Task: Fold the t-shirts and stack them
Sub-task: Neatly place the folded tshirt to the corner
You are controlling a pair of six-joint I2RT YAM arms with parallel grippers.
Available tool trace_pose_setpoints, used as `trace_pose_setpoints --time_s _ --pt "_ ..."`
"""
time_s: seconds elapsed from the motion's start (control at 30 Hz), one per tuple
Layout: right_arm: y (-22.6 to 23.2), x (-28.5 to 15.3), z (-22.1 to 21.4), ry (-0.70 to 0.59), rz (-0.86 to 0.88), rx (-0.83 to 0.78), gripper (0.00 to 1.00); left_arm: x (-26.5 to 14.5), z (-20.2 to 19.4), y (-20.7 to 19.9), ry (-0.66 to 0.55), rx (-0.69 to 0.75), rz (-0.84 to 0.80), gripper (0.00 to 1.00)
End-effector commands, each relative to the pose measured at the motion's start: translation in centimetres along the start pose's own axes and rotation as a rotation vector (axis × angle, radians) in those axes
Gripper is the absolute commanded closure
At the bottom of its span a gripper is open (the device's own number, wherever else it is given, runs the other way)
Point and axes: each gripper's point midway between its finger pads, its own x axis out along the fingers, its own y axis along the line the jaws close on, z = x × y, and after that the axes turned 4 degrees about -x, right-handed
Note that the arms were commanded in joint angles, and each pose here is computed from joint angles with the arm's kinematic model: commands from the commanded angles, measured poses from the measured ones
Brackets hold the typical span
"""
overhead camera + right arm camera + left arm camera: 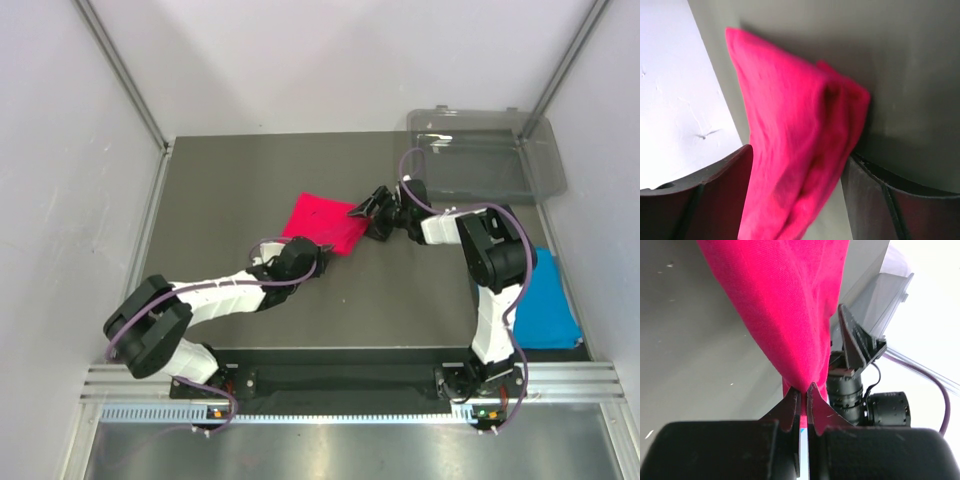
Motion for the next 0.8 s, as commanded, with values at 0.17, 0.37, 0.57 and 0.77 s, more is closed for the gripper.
trace_pose_setpoints --time_s 0.17,0.37,0.57,0.77 --pt "-0.3 1.3 2.0 -0.077 -0.02 -0.116 0.36 -1.3 0.4 -0.6 0.017 -0.04 -0.016 1.0" --pt "-0.7 1.0 2.3 -0.091 -0.008 -0.133 0.58 -1.7 0.6 -0.1 0.02 -0.028 -0.003 1.0" --pt "0.9 -0.6 2.2 -0.104 0.044 -0.225 1.0 -2.4 -0.2 2.7 0.081 0.117 0.12 0.78" --pt "0.1 -5.0 2.4 -0.165 -0.141 -0.272 1.0 -4.1 -0.9 8.6 0.251 0.459 0.331 0.45"
